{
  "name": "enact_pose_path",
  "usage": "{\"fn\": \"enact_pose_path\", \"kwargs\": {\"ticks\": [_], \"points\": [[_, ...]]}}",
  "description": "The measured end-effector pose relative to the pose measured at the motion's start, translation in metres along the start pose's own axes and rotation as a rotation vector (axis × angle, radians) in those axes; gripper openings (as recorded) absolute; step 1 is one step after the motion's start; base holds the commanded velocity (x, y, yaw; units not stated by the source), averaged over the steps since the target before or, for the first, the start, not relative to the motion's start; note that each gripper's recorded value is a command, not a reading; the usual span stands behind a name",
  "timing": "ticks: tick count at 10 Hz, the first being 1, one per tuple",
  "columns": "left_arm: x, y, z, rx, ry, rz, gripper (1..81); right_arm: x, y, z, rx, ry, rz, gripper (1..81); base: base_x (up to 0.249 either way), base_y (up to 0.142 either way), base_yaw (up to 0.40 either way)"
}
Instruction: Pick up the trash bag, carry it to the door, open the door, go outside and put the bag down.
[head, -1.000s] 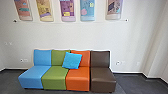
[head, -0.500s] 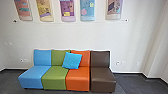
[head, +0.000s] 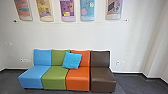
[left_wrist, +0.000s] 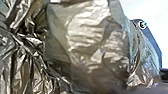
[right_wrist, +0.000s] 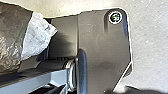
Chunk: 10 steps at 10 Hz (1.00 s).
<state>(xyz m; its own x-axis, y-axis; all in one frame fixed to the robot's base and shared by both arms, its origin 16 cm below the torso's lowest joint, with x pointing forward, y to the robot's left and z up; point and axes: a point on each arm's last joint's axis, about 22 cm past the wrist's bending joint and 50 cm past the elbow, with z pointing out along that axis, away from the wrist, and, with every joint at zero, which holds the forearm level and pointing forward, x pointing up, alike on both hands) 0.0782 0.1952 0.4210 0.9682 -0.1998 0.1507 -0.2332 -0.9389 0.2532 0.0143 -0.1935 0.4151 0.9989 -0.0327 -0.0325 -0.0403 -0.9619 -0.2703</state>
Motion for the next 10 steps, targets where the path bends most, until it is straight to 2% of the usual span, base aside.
{"fn": "enact_pose_path", "kwargs": {"ticks": [3,10], "points": [[0.000,0.000,0.000,0.000,0.000,0.000,1.0,-0.002,-0.013,-0.004,0.070,0.018,-0.009,81.1,0.000,0.000,0.000],[0.000,0.000,0.000,0.000,0.000,0.002,1.0,-0.007,-0.016,-0.004,0.081,0.014,-0.010,81.1,0.000,0.000,0.000]]}}
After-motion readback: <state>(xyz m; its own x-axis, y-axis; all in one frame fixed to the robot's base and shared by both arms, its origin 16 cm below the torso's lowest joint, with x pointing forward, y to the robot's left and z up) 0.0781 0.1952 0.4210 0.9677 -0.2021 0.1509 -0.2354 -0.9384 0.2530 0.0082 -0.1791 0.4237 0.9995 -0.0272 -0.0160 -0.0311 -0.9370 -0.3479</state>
